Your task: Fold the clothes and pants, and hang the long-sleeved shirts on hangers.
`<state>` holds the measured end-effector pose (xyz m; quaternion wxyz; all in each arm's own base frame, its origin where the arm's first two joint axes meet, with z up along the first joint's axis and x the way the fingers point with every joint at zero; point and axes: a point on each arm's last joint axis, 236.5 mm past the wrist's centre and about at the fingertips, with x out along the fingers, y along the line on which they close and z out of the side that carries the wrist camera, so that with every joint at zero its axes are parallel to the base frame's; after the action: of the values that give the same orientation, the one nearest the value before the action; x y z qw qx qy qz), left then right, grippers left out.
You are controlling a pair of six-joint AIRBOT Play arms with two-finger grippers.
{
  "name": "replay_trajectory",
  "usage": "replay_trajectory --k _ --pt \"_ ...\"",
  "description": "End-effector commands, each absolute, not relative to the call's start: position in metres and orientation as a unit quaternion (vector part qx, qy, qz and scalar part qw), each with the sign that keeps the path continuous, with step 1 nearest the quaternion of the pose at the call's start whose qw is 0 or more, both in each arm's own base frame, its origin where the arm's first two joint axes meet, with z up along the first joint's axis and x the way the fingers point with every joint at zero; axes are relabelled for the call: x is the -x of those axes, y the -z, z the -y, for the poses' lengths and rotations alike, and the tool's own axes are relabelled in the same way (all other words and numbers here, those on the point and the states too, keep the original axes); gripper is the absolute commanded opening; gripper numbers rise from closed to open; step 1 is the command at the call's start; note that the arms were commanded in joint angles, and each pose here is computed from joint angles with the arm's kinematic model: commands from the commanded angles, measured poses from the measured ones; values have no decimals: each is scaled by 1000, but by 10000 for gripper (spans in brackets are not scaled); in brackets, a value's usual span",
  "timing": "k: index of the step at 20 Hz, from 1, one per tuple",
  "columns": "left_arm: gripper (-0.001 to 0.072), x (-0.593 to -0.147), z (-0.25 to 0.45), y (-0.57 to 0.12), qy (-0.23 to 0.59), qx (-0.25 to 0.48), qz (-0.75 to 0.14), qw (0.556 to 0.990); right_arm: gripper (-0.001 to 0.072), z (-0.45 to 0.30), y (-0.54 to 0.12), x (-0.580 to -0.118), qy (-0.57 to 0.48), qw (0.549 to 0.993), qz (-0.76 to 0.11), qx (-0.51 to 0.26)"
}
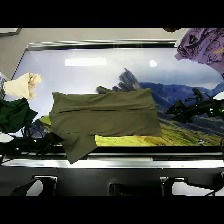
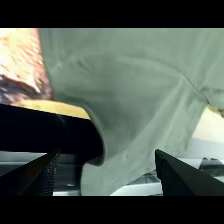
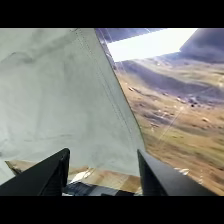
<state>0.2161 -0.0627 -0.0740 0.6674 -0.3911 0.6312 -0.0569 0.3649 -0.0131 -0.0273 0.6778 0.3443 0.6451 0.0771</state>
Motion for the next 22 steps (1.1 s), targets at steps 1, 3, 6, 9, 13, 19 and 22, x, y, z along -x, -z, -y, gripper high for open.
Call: replay_trajectory --k 1,3,6,9,13,19,22 --pt "670 -213 84 82 74 397 -629 664 477 10 27 -363 -82 675 -644 -351" --pt "671 -209 93 86 83 388 -642 656 477 10 27 -364 -80 676 -643 -350" --pt "653 -210 106 88 94 395 -648 644 476 13 29 -366 -76 682 -640 -345" --pt "106 -212 113 88 105 403 -648 638 478 13 35 -362 -86 685 -644 -331" --pt "16 -211 114 88 105 403 -648 637 479 3 67 -336 -86 646 -676 -344" --pt "16 -210 114 87 107 403 -649 636 490 -11 95 -306 -96 614 -699 -353" --pt "16 -210 114 87 106 403 -649 636 490 -17 101 -294 -99 600 -709 -357"
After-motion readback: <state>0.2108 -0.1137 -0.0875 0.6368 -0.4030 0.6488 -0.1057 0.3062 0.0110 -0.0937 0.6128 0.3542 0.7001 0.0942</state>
